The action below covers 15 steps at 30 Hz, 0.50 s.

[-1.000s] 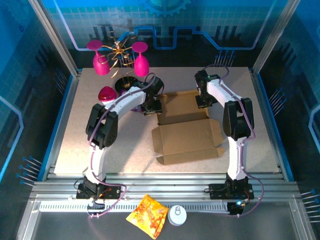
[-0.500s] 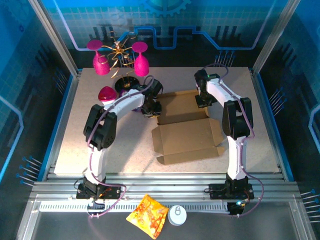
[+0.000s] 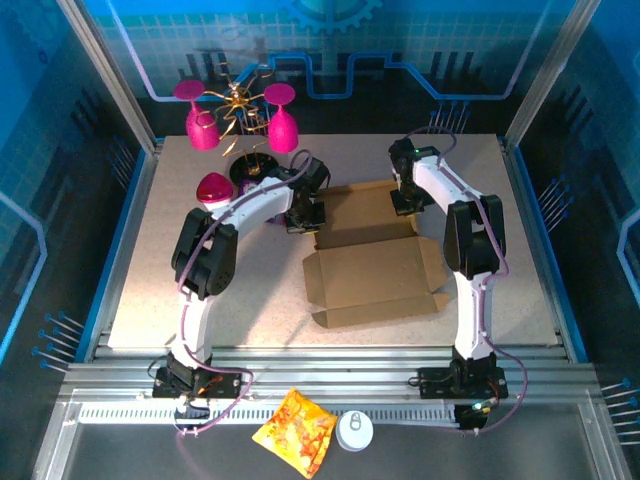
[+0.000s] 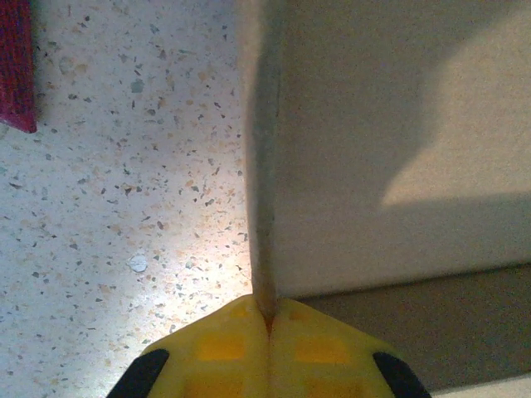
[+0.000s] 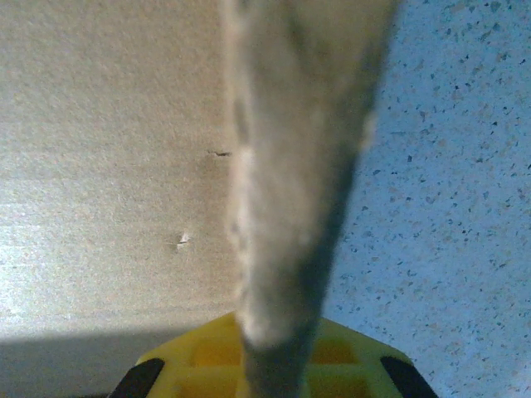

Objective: Fold the paper box

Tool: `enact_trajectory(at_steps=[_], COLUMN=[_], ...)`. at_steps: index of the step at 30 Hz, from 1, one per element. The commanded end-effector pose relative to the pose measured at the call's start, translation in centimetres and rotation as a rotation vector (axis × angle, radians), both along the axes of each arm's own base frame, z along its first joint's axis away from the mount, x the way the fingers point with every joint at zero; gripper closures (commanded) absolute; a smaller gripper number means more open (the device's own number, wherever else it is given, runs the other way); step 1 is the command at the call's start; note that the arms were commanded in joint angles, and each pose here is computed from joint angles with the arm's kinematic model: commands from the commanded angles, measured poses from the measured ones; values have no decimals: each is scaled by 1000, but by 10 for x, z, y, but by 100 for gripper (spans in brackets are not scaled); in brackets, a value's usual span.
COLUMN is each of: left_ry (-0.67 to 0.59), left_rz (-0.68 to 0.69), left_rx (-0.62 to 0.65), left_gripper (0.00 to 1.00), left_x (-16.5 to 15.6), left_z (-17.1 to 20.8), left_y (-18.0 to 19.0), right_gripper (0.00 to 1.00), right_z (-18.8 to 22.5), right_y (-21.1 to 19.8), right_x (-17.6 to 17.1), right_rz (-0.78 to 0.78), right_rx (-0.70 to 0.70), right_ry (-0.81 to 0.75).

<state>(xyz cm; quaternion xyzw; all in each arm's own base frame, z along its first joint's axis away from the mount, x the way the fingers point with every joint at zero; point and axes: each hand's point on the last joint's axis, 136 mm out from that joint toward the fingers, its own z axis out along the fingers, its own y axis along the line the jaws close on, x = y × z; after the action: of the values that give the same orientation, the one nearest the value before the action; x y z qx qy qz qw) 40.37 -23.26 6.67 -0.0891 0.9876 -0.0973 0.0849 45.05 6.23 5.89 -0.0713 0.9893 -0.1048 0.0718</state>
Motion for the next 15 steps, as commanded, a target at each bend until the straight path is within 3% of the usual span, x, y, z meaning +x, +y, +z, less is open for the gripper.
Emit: enact_trajectory(at_steps=[1, 3, 5, 8, 12, 15], left_ry=[81, 76, 74, 63, 59, 65], left_rz=[-35, -38, -39, -40, -40, -38], left_rx=[78, 73, 77, 82, 67, 57], left_gripper=[100, 100, 77, 62, 57, 63], left_x=[-17, -16, -15, -12, -6, -3], left_z=[-25, -22, -20, -17, -17, -22], left_y=[6, 5, 5, 5, 3, -1], right_gripper=[100, 100, 100, 100, 100, 100], right_z=[1, 2, 1, 1, 0, 0], right_y=[-2, -2, -1, -2, -1, -1], right_x=[4, 4, 3, 3, 3, 3], right_rz=[15, 16, 16, 18, 19, 19], right_rx=[-16, -18, -17, -16, -16, -14], right_ry=[4, 3, 6, 8, 9, 11])
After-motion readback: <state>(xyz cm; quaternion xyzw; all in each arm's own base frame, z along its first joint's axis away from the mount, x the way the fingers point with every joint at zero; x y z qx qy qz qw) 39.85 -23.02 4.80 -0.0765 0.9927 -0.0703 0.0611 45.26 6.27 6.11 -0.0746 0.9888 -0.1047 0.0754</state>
